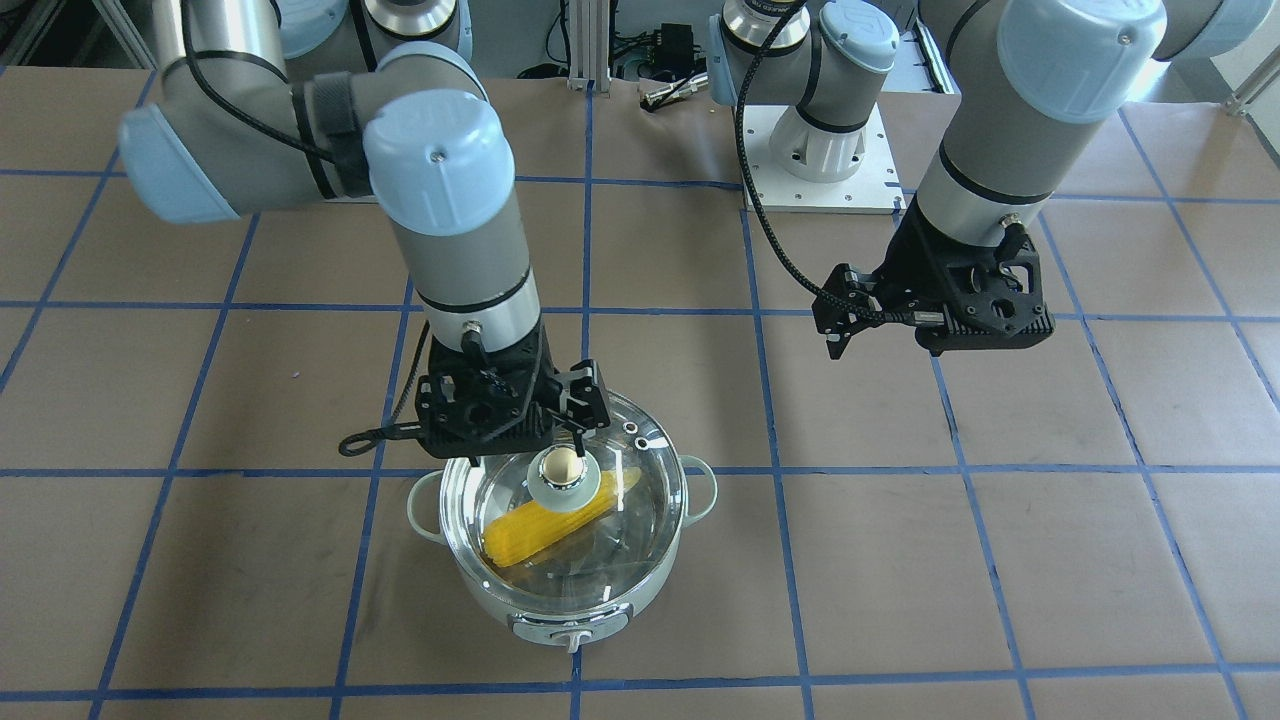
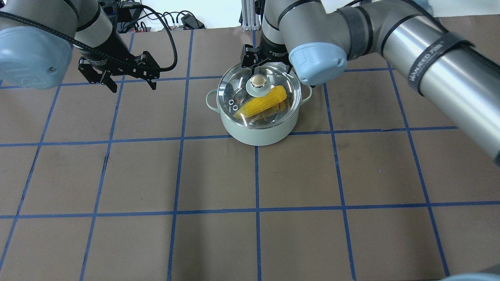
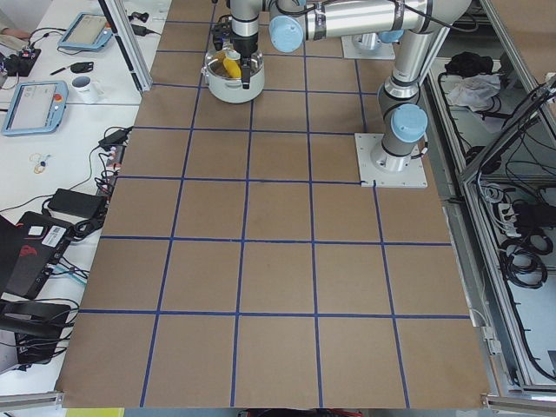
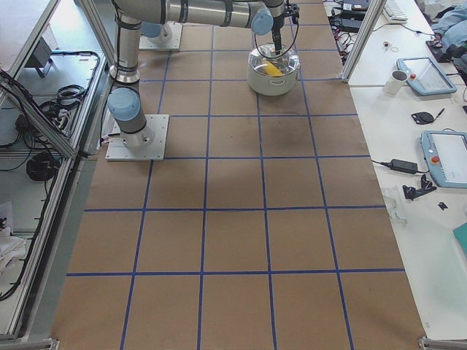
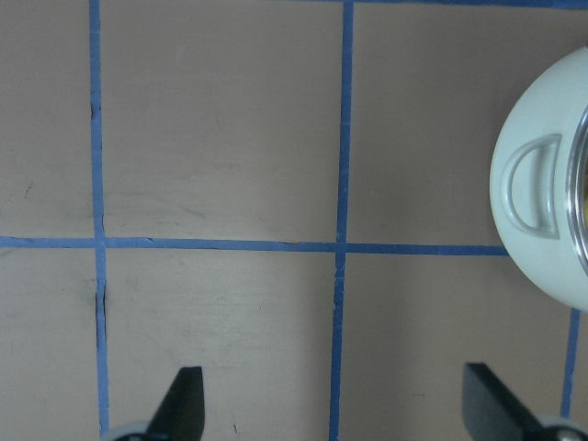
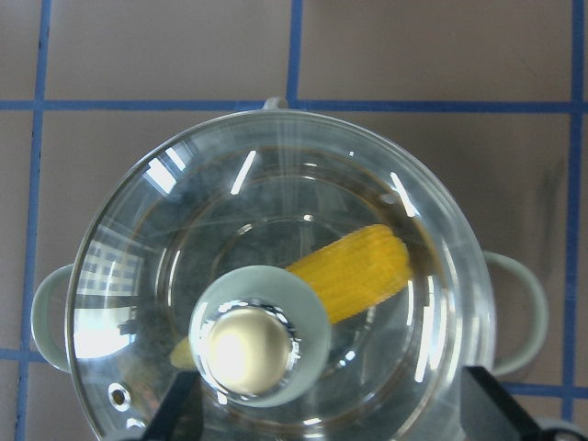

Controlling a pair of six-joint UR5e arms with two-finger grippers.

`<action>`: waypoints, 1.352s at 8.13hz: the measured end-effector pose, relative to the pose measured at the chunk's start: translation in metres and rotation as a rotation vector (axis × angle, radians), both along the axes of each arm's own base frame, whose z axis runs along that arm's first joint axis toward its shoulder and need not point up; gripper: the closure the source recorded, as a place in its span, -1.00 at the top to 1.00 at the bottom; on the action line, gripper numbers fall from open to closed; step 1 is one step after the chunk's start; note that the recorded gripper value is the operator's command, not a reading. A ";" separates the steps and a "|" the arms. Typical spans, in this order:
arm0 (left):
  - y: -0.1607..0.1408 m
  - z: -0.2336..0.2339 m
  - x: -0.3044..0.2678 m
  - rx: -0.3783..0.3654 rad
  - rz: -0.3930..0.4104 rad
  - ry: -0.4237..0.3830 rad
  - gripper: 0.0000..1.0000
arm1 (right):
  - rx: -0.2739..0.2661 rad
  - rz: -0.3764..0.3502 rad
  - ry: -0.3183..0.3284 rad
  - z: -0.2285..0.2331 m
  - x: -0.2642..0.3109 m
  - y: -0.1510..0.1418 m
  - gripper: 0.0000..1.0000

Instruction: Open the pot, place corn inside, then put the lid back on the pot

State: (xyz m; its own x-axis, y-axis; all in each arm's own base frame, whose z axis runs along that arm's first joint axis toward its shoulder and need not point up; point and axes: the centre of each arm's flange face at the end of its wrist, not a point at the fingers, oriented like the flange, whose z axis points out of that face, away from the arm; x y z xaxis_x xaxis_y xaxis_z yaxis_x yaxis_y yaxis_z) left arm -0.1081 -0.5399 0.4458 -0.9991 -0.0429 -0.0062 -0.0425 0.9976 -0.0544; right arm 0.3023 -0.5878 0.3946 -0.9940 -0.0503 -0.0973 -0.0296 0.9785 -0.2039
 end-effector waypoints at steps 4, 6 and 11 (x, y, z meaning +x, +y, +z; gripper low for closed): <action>0.002 0.006 -0.001 -0.012 -0.001 -0.001 1.00 | 0.126 -0.067 0.039 0.102 -0.118 0.061 1.00; 0.013 0.022 -0.002 -0.026 0.001 -0.004 1.00 | 0.182 -0.103 0.092 0.125 -0.145 0.097 1.00; 0.040 0.046 -0.005 -0.026 0.024 0.001 1.00 | 0.192 -0.114 0.128 0.128 -0.153 0.113 1.00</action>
